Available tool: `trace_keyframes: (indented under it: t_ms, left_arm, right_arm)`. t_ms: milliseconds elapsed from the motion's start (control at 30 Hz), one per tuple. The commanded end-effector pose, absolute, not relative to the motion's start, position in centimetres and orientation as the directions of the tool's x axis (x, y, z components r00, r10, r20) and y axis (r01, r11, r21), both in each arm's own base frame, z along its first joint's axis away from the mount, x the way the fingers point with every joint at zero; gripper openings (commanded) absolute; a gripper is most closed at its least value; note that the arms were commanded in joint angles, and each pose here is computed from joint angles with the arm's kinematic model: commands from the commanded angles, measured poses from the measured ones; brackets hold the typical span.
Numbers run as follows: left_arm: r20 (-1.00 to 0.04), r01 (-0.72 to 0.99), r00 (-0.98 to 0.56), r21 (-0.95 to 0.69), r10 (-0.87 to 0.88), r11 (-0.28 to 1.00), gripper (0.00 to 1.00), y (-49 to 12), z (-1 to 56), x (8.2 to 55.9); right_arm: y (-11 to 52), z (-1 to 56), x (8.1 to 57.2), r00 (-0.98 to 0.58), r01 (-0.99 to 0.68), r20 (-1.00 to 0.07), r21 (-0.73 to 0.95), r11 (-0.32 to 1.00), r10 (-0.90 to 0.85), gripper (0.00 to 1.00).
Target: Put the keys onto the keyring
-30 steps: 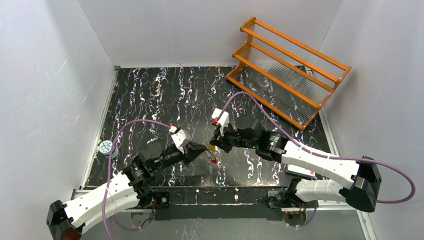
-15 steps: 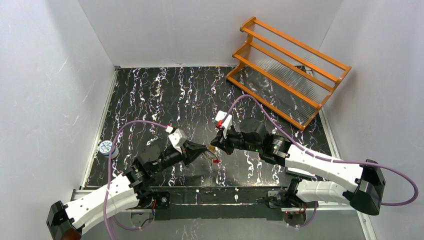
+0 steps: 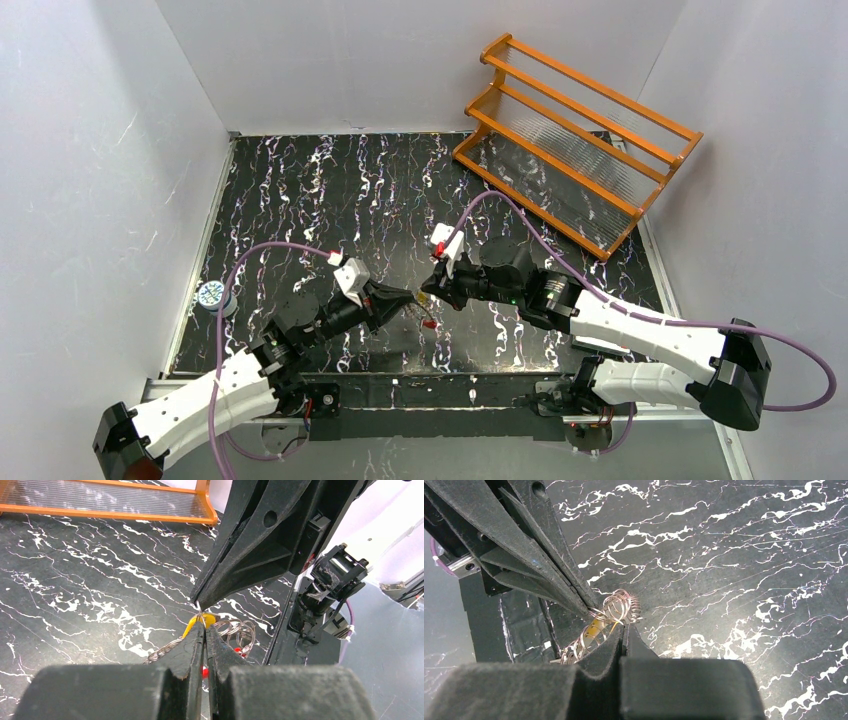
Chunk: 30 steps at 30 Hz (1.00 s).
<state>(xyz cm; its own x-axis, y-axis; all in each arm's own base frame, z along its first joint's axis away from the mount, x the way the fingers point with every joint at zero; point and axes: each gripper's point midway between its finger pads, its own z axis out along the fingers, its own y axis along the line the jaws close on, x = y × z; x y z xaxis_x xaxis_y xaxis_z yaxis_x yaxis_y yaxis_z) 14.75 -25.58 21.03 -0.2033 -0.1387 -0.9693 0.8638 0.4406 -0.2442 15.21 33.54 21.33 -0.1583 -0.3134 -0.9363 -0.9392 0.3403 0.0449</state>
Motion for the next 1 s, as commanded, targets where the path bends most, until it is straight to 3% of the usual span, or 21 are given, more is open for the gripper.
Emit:
trace_keyframes:
  t_ms: [0,333,967]
  left_arm:
    - [-0.960,0.882,-0.152,-0.238,-0.234,0.407,0.00,-25.6,23.9,14.4]
    - [-0.966,0.888,-0.137,-0.218,-0.219,0.405,0.00,-25.5,23.4,14.3]
    - [-0.971,0.908,-0.112,-0.187,-0.212,0.376,0.00,-25.7,23.8,13.8]
  right_arm:
    - [33.4,21.5,15.5,-0.140,-0.938,-0.939,0.025,0.345,-0.313,0.01]
    - [33.7,20.7,15.4,-0.245,-0.919,-0.905,0.103,0.380,-0.347,0.01]
    - [34.2,20.2,14.9,-0.307,-0.911,-0.884,0.165,0.378,-0.352,0.01]
